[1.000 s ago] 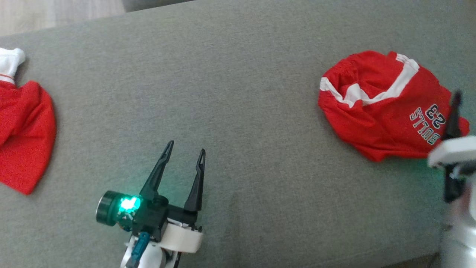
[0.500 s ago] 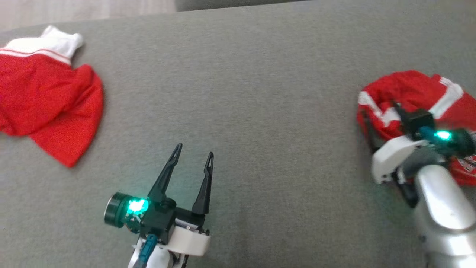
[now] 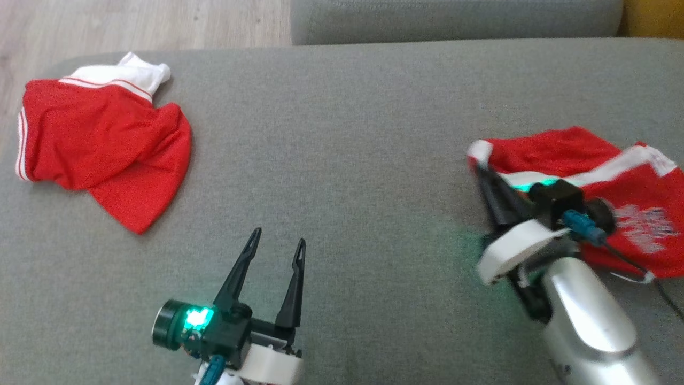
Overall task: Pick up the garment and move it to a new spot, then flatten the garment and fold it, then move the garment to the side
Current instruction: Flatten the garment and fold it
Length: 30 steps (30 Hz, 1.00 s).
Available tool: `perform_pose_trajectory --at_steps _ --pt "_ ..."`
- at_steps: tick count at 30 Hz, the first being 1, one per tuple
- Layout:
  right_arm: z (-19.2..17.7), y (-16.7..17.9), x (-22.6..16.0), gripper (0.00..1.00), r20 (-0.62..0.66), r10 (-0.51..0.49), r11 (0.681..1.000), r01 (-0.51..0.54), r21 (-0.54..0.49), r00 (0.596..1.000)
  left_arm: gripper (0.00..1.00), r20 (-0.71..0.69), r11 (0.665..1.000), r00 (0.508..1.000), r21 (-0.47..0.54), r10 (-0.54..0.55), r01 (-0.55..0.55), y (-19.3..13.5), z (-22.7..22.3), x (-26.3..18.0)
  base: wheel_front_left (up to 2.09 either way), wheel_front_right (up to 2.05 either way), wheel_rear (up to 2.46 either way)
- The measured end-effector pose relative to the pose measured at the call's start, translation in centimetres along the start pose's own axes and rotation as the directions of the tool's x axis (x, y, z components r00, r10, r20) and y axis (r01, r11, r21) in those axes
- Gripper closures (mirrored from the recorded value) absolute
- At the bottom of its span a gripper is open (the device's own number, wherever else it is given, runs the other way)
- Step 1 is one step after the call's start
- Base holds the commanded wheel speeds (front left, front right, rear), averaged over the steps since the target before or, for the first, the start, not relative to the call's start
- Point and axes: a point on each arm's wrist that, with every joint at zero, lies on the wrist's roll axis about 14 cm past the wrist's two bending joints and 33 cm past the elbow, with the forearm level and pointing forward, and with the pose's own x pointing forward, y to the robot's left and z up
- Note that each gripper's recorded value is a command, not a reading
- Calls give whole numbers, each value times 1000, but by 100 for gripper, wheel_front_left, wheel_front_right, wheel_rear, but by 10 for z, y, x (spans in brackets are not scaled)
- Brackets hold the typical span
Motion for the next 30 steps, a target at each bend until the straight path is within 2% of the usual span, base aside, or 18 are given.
perform_pose_trajectory --at_steps 3,5,8,10,12,15,16,17,18,22,25,27,30 --pt "39 38 -1 100 131 100 988 -114 105 986 0 11 1000 1000 3 6 -6 1 4 -4 0 0 0" --pt "68 59 -7 100 222 163 969 -199 149 961 0 13 1000 1000 2 10 -10 1 5 -7 0 0 0" --pt "92 65 -21 100 285 212 948 -267 171 935 0 13 1000 1000 2 10 -10 1 4 -9 0 0 0" --pt "72 53 -28 100 202 216 956 -249 156 955 0 12 1000 1000 0 6 -6 0 4 -9 0 0 0" --pt "32 43 -40 100 67 210 961 -218 170 975 0 11 1000 1000 -2 3 -3 0 4 -8 0 0 0" --pt "-29 51 -67 100 -124 235 950 -201 239 964 0 4 1000 1000 -6 -3 3 -1 2 -7 0 0 0" --pt "-41 53 -75 84 -155 235 946 -189 265 959 0 2 1000 1000 -9 -14 14 -3 1 -6 0 0 0" --pt "-49 55 -80 25 -176 237 944 -183 276 956 0 0 1000 1000 -12 -25 25 -5 0 -5 0 0 0" --pt "-54 56 -84 0 -193 236 943 -177 283 952 0 -2 999 999 -15 -38 38 -8 -1 -4 0 0 0" --pt "-45 51 -87 0 -153 216 938 -161 306 964 0 2 992 992 -21 -123 123 -22 -1 5 0 0 0" --pt "-35 30 -89 0 -109 147 947 -108 302 983 0 24 978 978 -21 -209 209 -36 5 15 0 0 0" --pt "-33 14 -93 0 -99 98 952 -64 299 990 0 37 965 968 -76 -248 250 -45 8 21 0 0 0" --pt "-36 4 -102 0 -106 58 951 -23 309 993 0 12 930 956 -225 -294 289 -62 -3 24 0 0 0"
